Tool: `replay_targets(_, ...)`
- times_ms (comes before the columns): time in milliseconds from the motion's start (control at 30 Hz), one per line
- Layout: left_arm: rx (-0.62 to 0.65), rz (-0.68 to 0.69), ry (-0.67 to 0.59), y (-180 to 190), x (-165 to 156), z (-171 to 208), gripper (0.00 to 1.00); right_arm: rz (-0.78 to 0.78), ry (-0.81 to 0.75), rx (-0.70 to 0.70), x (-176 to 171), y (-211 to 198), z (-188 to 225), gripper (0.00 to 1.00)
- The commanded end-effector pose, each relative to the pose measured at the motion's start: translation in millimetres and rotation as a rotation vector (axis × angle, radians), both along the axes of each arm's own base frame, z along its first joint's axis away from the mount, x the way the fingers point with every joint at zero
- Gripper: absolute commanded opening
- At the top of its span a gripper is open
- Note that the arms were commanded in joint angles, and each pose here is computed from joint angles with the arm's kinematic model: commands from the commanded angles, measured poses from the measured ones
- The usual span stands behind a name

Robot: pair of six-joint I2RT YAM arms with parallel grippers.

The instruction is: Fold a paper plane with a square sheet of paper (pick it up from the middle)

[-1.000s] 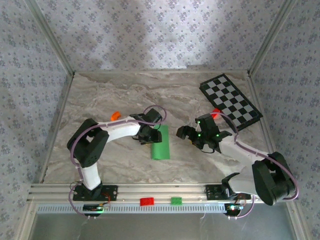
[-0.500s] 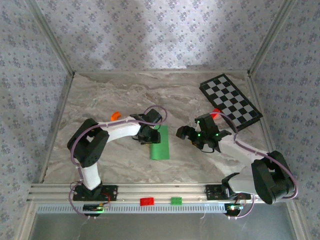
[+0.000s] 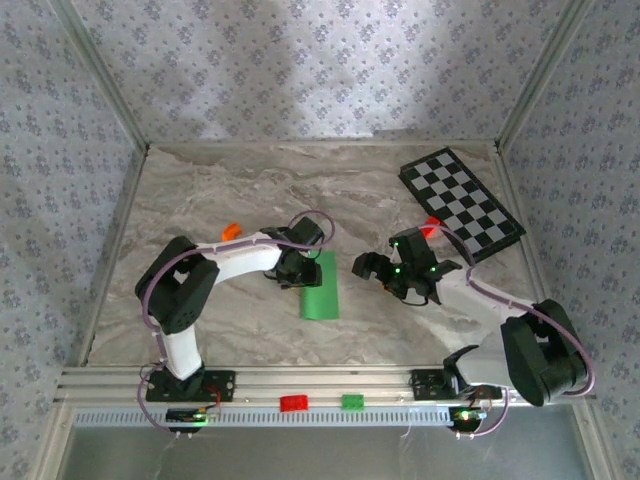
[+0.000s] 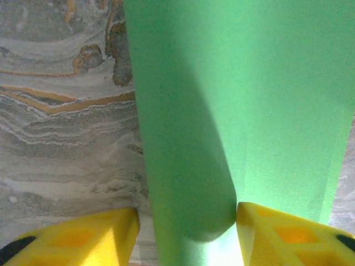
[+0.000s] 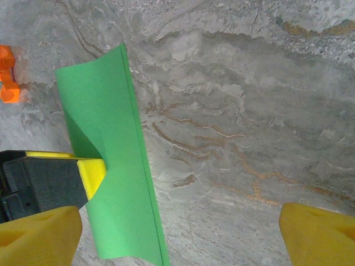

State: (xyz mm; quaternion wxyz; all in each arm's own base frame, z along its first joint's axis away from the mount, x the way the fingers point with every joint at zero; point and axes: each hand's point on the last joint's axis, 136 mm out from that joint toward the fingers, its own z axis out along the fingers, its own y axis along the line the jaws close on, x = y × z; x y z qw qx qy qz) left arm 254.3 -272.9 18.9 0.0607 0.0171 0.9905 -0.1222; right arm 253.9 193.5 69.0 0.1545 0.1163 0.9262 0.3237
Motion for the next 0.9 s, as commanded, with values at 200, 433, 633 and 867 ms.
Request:
replay_targets(200, 0.04, 0.002, 0.03, 4.7, 1.0, -36.3, 0.54, 0.022, -0.013, -0.016, 3.5, 5.3, 4.4, 0.94)
replay_targets(433, 0.044, 0.021, 0.035, 5.9, 0.7, -36.6, 0.55, 0.024, -0.009, -0.018, 3.3, 6.7, 3.0, 0.94)
replay_targets(633, 0.02, 0.027, 0.047, 1.1, 0.0, -35.5, 0.56, 0.03, -0.011, -0.019, 3.4, 8.3, 4.0, 0.94)
replay_targets(867, 0.025, 0.044, 0.058, 1.1, 0.3, -36.6, 0.56, 0.03, -0.007, -0.025, 1.5, 7.5, 3.4, 0.94)
